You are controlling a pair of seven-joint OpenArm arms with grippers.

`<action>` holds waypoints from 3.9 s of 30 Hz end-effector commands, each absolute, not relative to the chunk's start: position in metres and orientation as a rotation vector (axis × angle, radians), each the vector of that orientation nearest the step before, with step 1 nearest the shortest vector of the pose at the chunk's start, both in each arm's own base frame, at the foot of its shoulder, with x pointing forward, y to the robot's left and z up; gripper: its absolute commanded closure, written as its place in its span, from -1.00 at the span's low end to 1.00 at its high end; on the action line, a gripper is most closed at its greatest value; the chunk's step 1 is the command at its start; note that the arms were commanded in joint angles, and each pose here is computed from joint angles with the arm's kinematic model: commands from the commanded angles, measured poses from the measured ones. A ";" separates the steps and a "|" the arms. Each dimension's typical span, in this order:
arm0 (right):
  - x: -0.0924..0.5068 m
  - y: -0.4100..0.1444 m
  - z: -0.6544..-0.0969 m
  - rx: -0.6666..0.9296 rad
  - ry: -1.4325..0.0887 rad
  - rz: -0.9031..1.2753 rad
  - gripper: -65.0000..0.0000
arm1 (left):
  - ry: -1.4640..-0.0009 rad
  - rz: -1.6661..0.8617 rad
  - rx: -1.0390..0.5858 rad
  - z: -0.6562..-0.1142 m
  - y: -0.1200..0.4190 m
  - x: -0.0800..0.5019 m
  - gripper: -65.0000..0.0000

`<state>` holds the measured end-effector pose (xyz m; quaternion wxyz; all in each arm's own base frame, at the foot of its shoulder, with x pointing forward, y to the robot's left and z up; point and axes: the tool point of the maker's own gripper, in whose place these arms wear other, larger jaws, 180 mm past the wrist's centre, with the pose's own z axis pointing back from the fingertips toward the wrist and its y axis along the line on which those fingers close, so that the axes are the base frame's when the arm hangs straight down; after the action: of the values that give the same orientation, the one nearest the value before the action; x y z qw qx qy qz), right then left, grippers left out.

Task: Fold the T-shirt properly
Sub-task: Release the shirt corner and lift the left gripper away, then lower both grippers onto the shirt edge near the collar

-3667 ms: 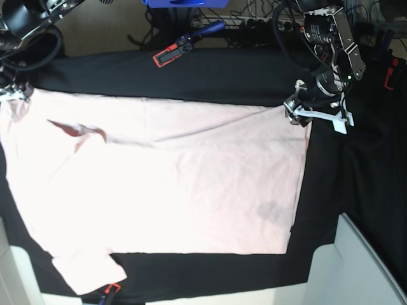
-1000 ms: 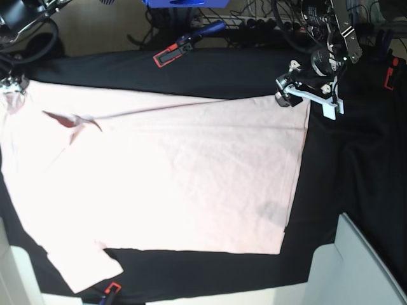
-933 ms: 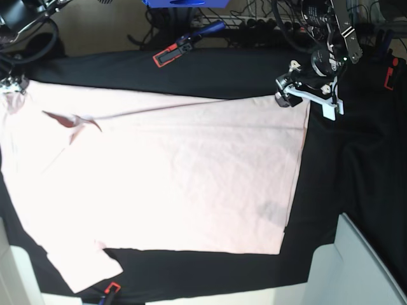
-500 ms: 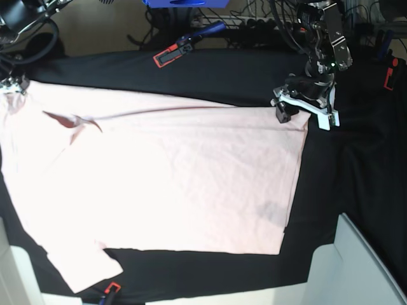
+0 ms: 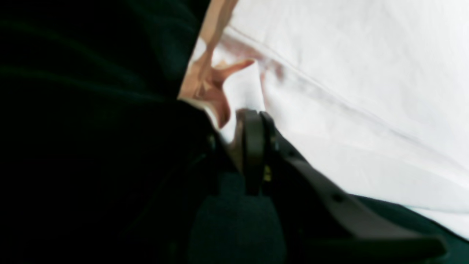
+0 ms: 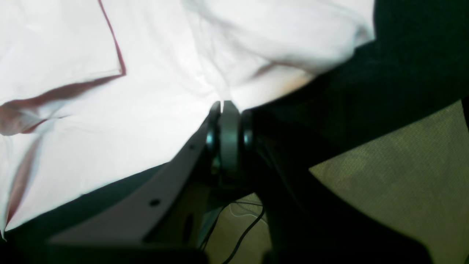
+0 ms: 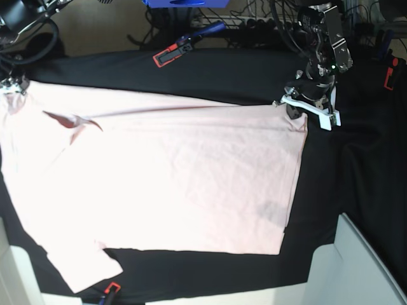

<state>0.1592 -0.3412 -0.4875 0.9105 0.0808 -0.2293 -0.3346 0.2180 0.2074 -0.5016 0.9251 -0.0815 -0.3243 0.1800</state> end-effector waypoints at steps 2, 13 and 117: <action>0.166 -0.354 -0.478 0.143 -0.510 -0.677 0.99 | -0.451 0.337 -0.202 -0.528 0.185 0.177 0.72; 0.163 -0.352 -0.480 0.146 -0.498 -0.677 0.99 | -0.374 0.469 -0.108 -0.522 0.234 0.124 0.73; 0.205 -0.144 -0.476 -0.128 -0.525 0.708 0.00 | -0.890 -0.165 0.064 -0.455 0.213 0.240 -0.16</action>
<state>0.1982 -0.1424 -0.4818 0.9068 -0.0558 -0.2401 0.3421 0.2323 0.2134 -0.4647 0.9081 0.0317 -0.4107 -0.0753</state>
